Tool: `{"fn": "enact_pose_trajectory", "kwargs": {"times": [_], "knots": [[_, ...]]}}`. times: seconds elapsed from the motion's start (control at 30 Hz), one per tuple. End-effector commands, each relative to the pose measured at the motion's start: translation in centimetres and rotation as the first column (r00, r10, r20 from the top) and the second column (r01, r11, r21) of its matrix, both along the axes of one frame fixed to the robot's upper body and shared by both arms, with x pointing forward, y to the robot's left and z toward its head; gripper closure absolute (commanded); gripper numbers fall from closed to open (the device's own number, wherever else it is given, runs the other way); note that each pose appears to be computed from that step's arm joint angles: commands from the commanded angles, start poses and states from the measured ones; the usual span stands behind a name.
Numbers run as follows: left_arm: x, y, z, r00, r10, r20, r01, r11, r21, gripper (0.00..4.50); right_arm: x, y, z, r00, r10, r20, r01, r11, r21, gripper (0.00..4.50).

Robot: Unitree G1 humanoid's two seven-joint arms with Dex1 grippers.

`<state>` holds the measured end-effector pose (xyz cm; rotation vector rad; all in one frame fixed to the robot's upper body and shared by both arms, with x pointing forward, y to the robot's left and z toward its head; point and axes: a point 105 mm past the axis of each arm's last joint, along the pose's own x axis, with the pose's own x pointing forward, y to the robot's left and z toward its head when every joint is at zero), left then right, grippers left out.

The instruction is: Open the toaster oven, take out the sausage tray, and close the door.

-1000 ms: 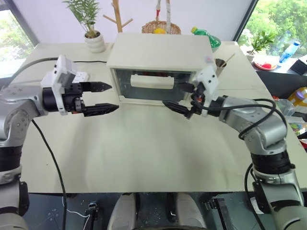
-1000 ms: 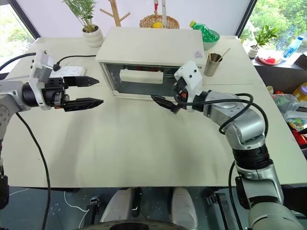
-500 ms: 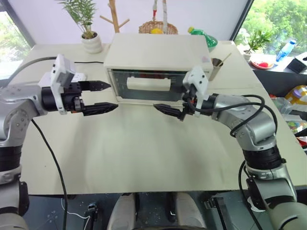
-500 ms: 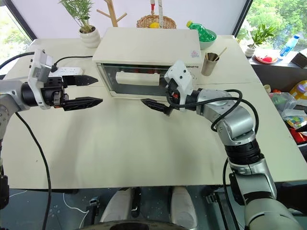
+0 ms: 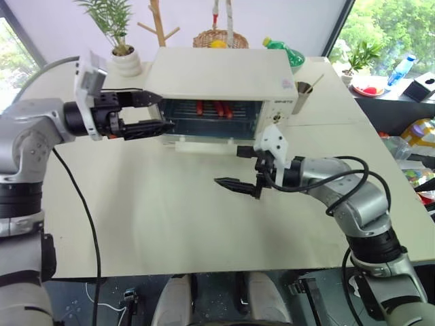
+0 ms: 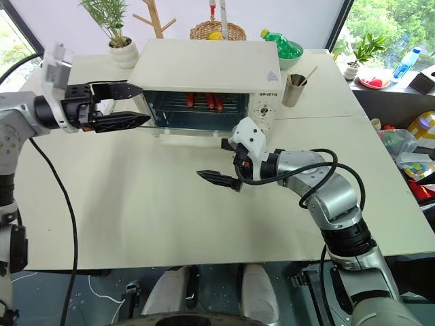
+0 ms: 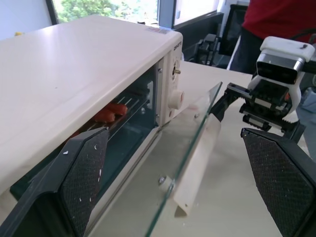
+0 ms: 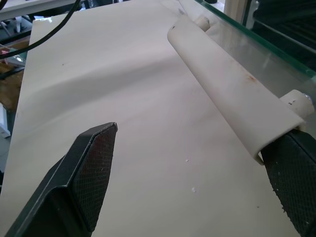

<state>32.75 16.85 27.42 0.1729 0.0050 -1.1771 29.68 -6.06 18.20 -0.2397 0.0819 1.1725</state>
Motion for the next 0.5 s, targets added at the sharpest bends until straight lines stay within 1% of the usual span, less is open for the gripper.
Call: {"fn": "enact_pose_trajectory", "kwargs": {"times": [0.03,0.13,0.23,0.4,0.5], "knots": [[0.8,-0.3,-0.6,0.997,-0.013,0.07,0.006,0.994,0.109,1.3,-0.7,0.6,0.8,0.999,0.022,0.041,-0.023,0.999,0.023,0.0],[1.3,-0.7,-1.3,0.997,-0.035,0.069,0.025,0.99,0.14,2.89,-0.9,0.6,0.5,0.999,0.014,0.035,-0.015,1.0,0.027,0.0],[2.1,-1.0,-1.5,0.997,-0.039,0.073,0.027,0.989,0.148,4.47,-1.0,0.5,0.3,0.999,0.005,0.031,-0.006,0.999,0.031,0.0],[2.8,-1.4,-1.1,0.996,-0.046,0.074,0.036,0.991,0.13,4.47,-1.2,0.5,0.3,0.999,-0.009,0.033,0.008,0.999,0.037,0.0],[3.0,-1.5,-2.0,0.995,-0.054,0.078,0.039,0.982,0.185,4.47,-1.1,0.2,0.3,0.999,-0.024,0.036,0.023,0.999,0.034,0.0]]}}
